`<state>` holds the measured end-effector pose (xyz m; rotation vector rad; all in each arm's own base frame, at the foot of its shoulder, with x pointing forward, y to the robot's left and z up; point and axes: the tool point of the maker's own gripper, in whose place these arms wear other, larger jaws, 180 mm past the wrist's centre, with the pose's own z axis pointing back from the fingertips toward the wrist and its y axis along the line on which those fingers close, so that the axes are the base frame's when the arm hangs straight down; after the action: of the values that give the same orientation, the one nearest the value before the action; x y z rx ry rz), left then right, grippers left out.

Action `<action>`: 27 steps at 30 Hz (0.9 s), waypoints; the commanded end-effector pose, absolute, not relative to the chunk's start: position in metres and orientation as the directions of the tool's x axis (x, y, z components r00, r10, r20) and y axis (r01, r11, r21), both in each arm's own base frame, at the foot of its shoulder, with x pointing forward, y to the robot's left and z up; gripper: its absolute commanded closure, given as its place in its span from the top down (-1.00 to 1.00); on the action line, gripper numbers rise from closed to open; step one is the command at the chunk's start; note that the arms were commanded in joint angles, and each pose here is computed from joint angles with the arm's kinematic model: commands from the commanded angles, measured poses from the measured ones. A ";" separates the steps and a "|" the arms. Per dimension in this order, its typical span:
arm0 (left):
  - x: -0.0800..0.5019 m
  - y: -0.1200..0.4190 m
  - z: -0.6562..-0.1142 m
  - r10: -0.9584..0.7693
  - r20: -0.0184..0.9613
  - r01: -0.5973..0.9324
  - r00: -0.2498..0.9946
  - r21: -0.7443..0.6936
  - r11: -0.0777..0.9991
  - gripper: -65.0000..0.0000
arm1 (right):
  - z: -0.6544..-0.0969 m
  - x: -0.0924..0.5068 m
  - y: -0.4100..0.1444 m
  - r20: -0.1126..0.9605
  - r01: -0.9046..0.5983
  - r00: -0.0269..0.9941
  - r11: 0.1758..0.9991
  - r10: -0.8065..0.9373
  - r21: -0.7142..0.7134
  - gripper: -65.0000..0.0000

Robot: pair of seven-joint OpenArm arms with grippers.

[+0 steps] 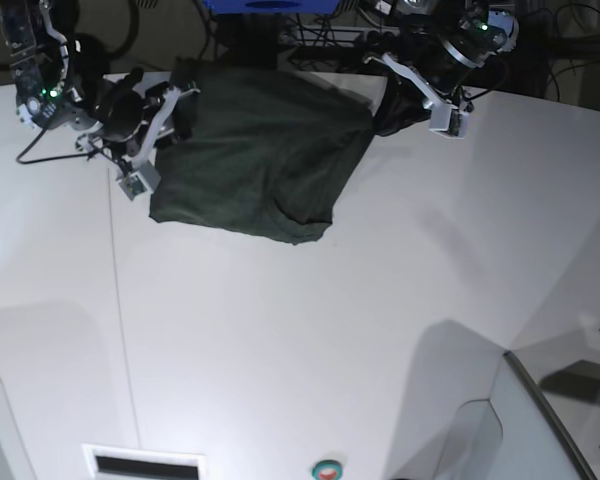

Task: Layout the t-shirt on the table in an organized manner, then fold the t-shirt properly
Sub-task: 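Press the folded bundle's sides flat with both grippers, then tuck the bundle's side edge under with the right gripper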

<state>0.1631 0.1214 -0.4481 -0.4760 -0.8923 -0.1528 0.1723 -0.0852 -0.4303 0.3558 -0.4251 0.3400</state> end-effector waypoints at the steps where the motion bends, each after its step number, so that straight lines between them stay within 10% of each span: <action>1: 0.166 0.121 -0.439 0.089 0.797 0.327 0.597 -0.343 0.881 -1.00 | -0.425 0.171 -0.075 0.475 -0.428 0.839 0.859 0.263 0.280 -0.52; 15: 0.164 0.119 -0.429 0.071 0.809 0.349 0.583 -0.329 0.877 -1.00 | -0.458 0.143 -0.075 0.371 -0.406 0.885 0.856 0.281 0.319 -0.52; 27: 0.168 0.180 -0.407 0.033 0.839 0.260 0.543 -0.205 0.944 -1.00 | -0.413 0.213 -0.070 0.514 -0.483 0.798 0.843 0.313 0.237 -0.51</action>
<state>0.1650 0.1815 -0.4154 -0.3080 -0.9605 -0.1348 0.2052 -0.0696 -0.4211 0.3672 -0.4440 0.4319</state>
